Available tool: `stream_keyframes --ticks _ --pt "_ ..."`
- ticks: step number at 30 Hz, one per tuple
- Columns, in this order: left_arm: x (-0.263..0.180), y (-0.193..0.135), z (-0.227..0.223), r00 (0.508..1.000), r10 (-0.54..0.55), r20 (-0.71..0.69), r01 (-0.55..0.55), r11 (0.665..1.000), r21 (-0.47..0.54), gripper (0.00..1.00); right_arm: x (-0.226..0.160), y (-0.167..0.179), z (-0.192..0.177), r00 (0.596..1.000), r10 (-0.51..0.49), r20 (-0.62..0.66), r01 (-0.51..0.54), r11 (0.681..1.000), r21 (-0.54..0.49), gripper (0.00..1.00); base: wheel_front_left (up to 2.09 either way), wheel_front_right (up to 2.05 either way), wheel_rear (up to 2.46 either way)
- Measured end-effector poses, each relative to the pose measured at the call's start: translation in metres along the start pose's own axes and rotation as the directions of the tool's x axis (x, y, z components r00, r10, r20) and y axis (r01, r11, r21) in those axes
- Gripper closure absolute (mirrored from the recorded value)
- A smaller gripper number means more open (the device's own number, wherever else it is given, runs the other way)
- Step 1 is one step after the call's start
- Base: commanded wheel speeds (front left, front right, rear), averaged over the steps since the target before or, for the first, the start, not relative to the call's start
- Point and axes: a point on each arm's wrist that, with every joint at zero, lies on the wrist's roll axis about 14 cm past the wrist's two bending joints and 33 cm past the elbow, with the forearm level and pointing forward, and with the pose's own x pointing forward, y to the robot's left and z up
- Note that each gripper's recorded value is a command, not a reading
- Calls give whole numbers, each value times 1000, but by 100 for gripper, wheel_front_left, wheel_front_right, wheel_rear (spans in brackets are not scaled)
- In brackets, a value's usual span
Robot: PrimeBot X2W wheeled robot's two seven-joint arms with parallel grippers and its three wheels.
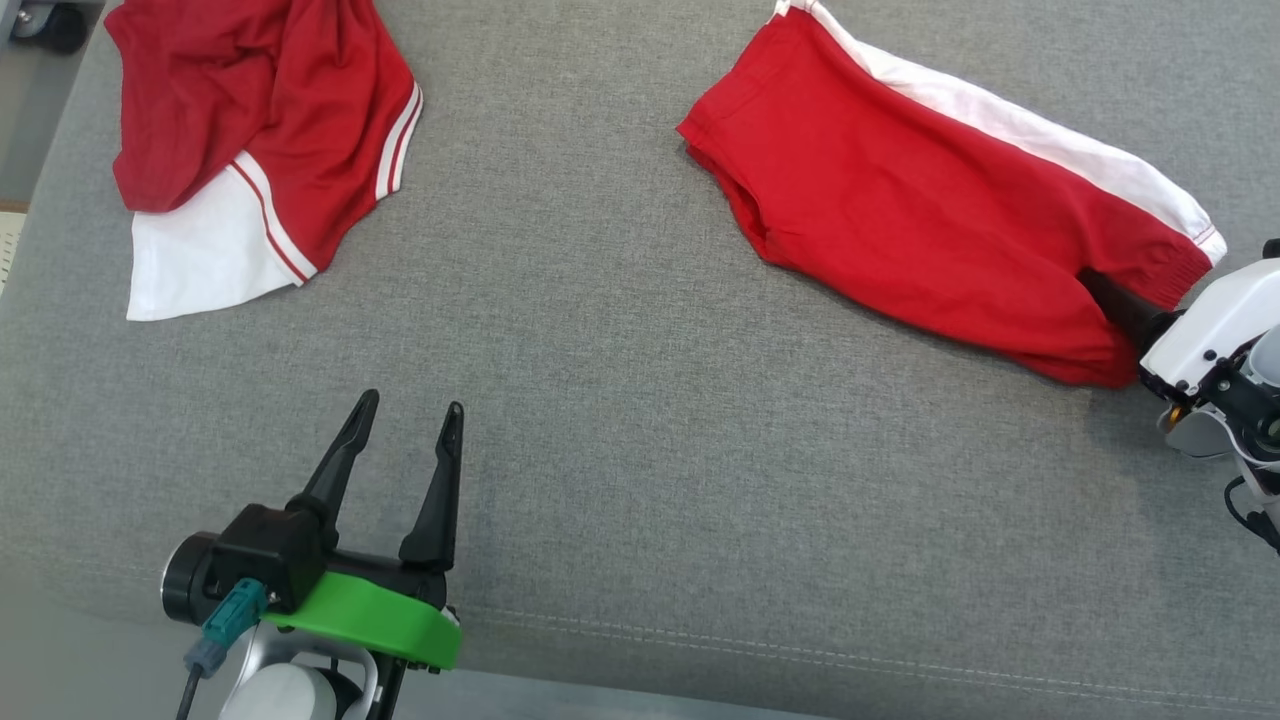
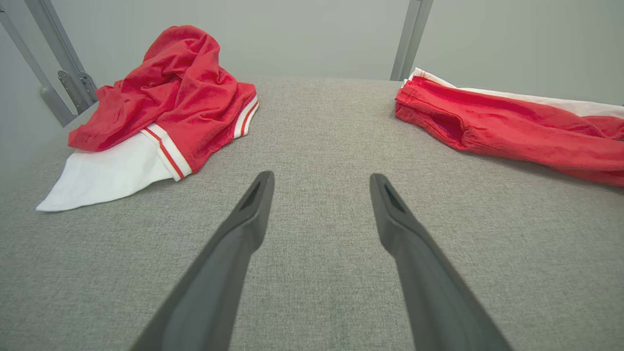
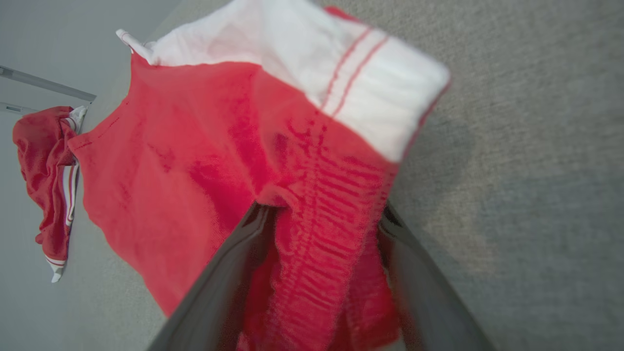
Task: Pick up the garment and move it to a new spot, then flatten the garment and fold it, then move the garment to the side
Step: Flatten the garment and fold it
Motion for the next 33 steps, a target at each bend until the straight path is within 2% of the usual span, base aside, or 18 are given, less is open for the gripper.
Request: stream_keyframes --ticks 1,3,11,17,25,31,33 --pt "0 0 0 1000 2 0 -2 1000 -3 0 1 1 0 1000 1 -1 -1 1000 4 51 0 0 0" --pt "-1 1 0 1000 8 -4 -8 1000 -3 0 3 3 0 1000 5 0 -5 1000 12 99 0 0 0" --pt "-1 12 5 999 37 13 -38 999 4 0 2 9 0 1000 23 5 -23 1000 12 100 0 0 0" --pt "3 12 9 999 36 28 -36 999 4 0 -13 -2 11 999 9 39 -10 999 40 100 0 0 0" --pt "8 1 8 1000 -11 27 11 1000 6 0 -50 -51 9 997 -77 25 73 987 142 100 0 0 0" --pt "14 -16 7 997 -69 26 69 998 13 0 -106 -128 7 966 -260 9 254 948 191 100 0 0 0" --pt "16 -19 8 996 -78 31 78 997 12 0 -116 -133 9 965 -261 19 250 942 224 100 0 0 0"
